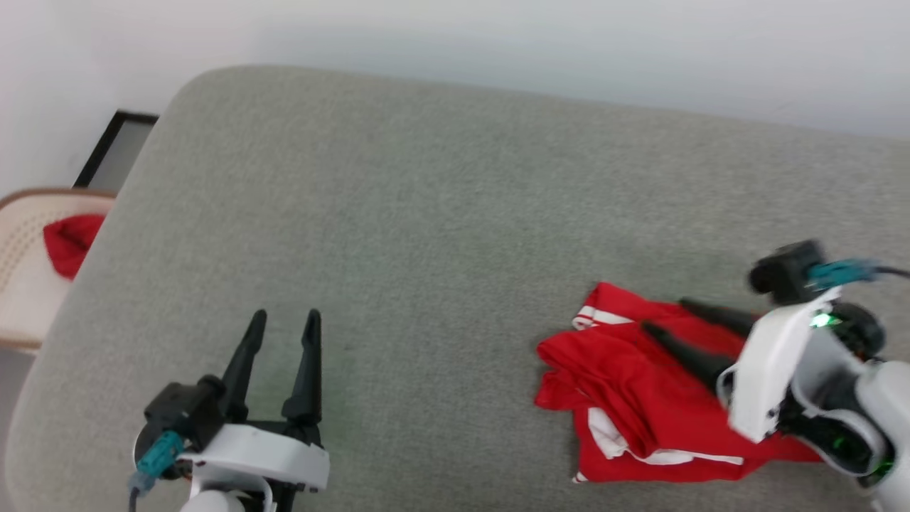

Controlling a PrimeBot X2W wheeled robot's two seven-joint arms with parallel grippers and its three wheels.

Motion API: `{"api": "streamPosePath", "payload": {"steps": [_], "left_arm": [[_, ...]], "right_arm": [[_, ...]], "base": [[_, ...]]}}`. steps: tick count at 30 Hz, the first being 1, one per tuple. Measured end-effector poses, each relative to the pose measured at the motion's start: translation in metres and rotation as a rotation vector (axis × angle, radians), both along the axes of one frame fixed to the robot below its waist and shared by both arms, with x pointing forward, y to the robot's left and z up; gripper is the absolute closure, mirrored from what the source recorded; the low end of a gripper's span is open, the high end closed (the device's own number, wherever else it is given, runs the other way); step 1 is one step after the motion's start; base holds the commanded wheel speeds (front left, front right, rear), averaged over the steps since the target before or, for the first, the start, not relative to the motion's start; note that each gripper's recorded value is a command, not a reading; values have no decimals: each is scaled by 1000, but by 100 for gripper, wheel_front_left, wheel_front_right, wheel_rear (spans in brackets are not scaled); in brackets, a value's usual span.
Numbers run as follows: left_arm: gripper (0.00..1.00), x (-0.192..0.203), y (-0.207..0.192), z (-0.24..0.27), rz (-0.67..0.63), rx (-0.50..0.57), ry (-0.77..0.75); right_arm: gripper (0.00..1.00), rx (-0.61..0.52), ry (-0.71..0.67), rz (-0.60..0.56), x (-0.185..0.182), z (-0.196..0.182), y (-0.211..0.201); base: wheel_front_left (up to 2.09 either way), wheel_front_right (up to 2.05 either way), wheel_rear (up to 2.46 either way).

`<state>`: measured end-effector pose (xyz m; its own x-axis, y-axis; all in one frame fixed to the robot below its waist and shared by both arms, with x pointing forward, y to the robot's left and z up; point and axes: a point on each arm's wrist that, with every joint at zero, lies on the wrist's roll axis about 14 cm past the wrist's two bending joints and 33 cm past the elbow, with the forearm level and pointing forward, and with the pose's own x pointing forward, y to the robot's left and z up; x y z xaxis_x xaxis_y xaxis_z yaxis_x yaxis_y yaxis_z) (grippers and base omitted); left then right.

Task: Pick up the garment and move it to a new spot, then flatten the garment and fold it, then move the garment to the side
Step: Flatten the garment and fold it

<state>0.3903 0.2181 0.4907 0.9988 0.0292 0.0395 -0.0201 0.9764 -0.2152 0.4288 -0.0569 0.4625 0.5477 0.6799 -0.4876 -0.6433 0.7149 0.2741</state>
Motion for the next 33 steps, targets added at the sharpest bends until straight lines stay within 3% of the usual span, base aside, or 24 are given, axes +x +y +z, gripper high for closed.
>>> {"api": "streamPosePath", "payload": {"steps": [5,17,33], "left_arm": [[0,-3,-10,-2,-35,2,6],[0,-17,-25,-2,-96,2,15],[0,-63,-20,9,-87,8,-32]], "right_arm": [[0,88,-136,-155,13,28,-35],[0,148,-356,-523,-8,30,-132],[0,128,-526,-706,-61,49,-192]], "base": [[0,0,0],[0,0,0],[0,0,0]]}}
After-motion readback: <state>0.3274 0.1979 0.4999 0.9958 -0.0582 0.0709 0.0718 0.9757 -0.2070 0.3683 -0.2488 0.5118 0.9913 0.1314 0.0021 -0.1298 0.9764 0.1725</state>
